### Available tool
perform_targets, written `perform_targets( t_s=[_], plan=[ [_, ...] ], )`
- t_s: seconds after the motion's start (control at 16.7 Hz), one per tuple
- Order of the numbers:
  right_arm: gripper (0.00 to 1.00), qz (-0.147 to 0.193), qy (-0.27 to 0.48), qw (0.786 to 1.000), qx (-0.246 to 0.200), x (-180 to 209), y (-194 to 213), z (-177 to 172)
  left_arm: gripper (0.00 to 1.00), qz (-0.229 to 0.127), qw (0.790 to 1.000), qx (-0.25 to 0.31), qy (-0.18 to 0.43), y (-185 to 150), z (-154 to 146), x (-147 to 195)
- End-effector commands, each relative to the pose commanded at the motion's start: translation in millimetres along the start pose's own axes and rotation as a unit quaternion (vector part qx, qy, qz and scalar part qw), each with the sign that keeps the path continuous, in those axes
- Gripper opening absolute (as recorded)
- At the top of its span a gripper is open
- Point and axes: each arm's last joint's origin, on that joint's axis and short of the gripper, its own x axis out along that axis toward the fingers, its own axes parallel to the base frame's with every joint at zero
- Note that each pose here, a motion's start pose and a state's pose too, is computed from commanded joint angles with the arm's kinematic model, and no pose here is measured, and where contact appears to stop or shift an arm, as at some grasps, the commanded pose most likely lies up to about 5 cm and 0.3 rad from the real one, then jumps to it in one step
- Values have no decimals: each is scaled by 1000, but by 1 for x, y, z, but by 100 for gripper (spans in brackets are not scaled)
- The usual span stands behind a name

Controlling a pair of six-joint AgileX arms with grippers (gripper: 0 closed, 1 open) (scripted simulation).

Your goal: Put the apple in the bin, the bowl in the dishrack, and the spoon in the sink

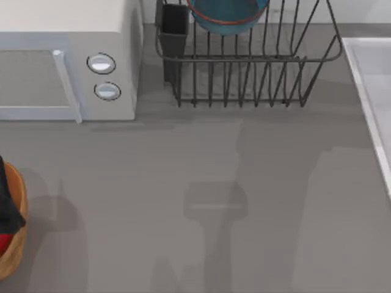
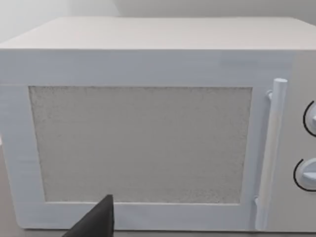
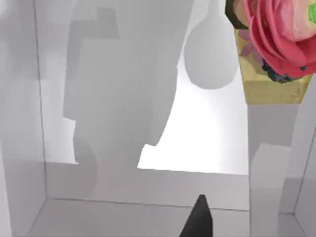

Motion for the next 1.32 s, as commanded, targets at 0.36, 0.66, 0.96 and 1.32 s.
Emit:
perform_targets(
  t_s=[0.36, 0.66, 0.96, 1.32],
  plan=[
    [0, -5, -10, 1000, 2, 26, 47, 45, 100, 0, 1000, 0, 0, 0, 0, 0],
    [0, -7, -12, 1000, 3, 33, 59, 51, 100, 0, 1000, 0, 0, 0, 0, 0],
    [0, -6, -15, 1000, 6, 33, 56, 52, 100, 0, 1000, 0, 0, 0, 0, 0],
    [0, -5, -12, 1000, 3, 56, 58, 54, 100, 0, 1000, 0, 0, 0, 0, 0]
  ],
)
